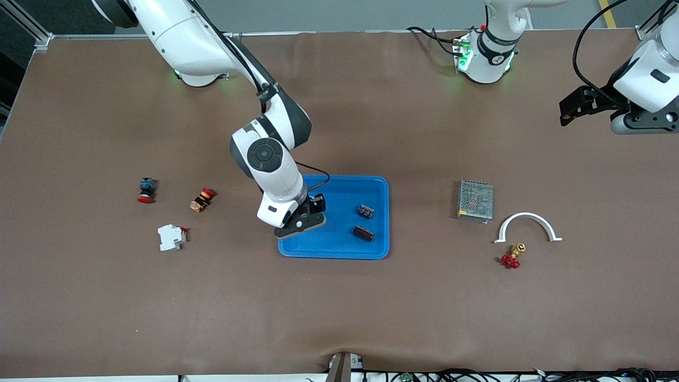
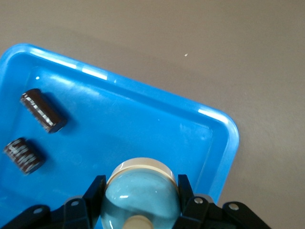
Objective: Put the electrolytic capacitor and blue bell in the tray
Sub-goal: 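Lower the bell into the tray and open the right gripper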
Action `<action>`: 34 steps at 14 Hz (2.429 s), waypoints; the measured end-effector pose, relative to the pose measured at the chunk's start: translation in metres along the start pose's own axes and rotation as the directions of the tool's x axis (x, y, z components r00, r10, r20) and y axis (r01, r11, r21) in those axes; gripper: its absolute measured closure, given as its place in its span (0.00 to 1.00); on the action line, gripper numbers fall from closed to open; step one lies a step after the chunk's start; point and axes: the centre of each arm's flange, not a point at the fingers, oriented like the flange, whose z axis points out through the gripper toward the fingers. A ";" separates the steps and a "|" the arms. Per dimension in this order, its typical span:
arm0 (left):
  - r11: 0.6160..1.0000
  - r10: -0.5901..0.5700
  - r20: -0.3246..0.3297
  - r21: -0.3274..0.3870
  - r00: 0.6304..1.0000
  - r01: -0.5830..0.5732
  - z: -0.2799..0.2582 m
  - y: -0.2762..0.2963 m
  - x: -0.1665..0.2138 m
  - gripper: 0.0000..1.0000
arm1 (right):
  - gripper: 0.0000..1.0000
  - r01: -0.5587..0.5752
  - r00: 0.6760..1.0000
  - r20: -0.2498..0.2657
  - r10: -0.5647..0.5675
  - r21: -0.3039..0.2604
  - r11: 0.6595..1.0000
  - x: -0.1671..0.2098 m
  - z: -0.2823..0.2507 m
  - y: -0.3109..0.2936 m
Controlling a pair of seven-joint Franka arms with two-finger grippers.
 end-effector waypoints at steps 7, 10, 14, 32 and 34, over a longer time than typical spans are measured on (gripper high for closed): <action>1.000 -0.015 -0.003 -0.002 1.000 0.015 -0.001 -0.008 0.001 0.00 | 0.34 0.014 1.000 -0.020 -0.015 -0.023 1.000 -0.002 0.042 0.010; 0.999 -0.033 -0.012 -0.003 0.999 0.033 -0.006 -0.018 -0.001 0.00 | 0.34 0.028 0.999 -0.016 -0.028 -0.039 0.999 -0.004 0.054 0.013; 0.999 -0.036 -0.029 -0.004 0.999 0.036 -0.013 -0.019 -0.005 0.00 | 0.34 0.035 0.999 -0.008 -0.035 -0.040 0.999 -0.008 0.067 0.011; 0.995 -0.098 -0.048 -0.019 0.994 0.097 -0.019 -0.015 -0.004 0.00 | 0.00 0.052 0.998 -0.020 -0.052 -0.042 0.998 -0.008 0.078 0.006; 0.995 -0.098 -0.048 -0.020 0.994 0.097 -0.019 -0.015 -0.004 0.00 | 0.00 0.053 0.999 0.000 -0.053 -0.047 0.997 -0.006 0.068 0.003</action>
